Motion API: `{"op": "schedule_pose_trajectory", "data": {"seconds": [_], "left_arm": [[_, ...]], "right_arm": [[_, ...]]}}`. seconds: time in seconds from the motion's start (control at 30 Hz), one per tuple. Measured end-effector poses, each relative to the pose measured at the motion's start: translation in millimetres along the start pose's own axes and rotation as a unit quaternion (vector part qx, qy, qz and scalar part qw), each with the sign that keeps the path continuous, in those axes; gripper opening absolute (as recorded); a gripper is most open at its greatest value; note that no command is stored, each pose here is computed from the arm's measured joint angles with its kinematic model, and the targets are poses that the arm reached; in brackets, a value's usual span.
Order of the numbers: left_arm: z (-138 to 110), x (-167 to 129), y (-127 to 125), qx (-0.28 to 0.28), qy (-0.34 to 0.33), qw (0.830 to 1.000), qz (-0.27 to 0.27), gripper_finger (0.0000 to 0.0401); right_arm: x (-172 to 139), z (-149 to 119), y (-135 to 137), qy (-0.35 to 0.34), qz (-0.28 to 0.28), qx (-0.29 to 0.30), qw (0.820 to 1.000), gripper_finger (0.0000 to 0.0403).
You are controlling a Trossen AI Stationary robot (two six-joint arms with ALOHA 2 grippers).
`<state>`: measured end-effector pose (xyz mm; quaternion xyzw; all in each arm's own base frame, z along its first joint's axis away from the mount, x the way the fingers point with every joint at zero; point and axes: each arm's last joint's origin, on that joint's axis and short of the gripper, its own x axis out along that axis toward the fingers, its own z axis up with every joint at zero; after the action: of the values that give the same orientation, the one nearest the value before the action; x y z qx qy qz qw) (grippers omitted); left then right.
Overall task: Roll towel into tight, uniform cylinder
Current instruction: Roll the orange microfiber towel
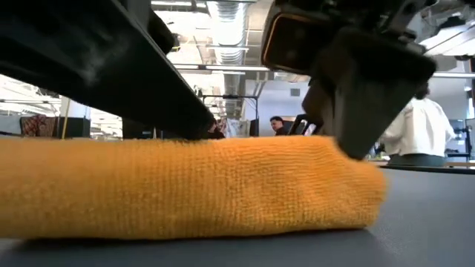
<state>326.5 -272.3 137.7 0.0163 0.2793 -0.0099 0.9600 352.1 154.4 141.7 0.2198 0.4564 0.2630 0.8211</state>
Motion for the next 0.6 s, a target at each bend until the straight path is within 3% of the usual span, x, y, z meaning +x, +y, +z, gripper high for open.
{"op": "schedule_pose_trajectory", "data": {"seconds": [0.33, 0.6], "left_arm": [[5.9, 11.7, 17.1, -0.006, 0.012, 1.0, 0.003, 0.0], [13.0, 15.1, 21.7, -0.003, -0.015, 1.0, 0.015, 0.0]], "right_arm": [[-0.6, -5.7, -6.6, 0.009, -0.066, 0.02, 0.998, 0.0018], [1.2, -5.8, -3.5, -0.001, -0.079, -0.037, 0.996, 0.0018]]}}
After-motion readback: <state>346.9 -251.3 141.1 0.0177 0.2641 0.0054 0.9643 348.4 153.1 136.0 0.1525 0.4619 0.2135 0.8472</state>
